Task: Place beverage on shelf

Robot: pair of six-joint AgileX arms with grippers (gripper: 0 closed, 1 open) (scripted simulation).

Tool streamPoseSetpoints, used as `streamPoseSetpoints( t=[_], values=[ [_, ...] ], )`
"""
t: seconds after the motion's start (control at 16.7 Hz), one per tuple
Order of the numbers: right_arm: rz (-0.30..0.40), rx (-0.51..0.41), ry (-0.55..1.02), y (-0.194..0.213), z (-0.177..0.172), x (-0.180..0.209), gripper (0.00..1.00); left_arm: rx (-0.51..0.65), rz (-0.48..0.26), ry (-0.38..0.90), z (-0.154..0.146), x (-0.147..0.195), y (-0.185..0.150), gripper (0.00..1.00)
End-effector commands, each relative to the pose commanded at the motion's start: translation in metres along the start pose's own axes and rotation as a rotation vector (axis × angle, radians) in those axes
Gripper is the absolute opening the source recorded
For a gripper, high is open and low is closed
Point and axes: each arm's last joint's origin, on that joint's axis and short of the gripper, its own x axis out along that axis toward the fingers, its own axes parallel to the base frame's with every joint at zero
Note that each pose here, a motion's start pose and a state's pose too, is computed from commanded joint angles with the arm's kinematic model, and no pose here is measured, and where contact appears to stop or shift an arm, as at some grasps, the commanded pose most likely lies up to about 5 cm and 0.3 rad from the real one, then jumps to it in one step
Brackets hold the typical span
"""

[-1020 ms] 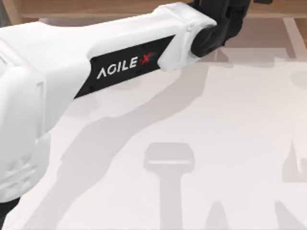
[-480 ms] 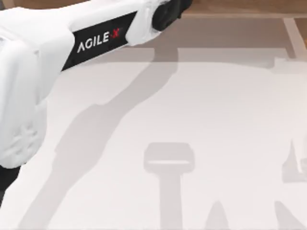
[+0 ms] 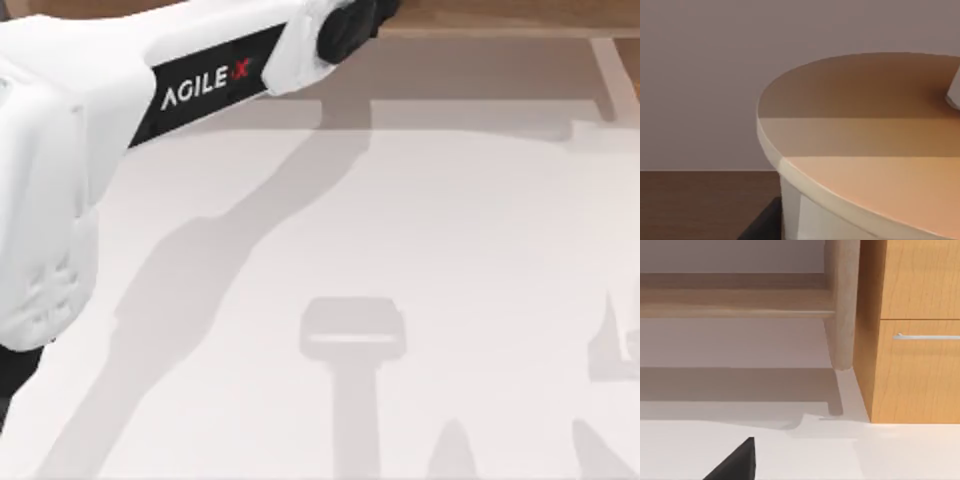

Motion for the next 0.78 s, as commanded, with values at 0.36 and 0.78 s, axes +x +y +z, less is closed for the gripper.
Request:
streamPoseSetpoints(
  t=[0.36,0.78],
  values=[
    [0.0,0.0,0.0,0.0,0.0,0.0,1.0,0.0,0.0,0.0,0.0,0.0,0.0,0.9],
    [0.0,0.0,0.0,0.0,0.0,0.0,1.0,0.0,0.0,0.0,0.0,0.0,0.0,1.0]
  ],
)
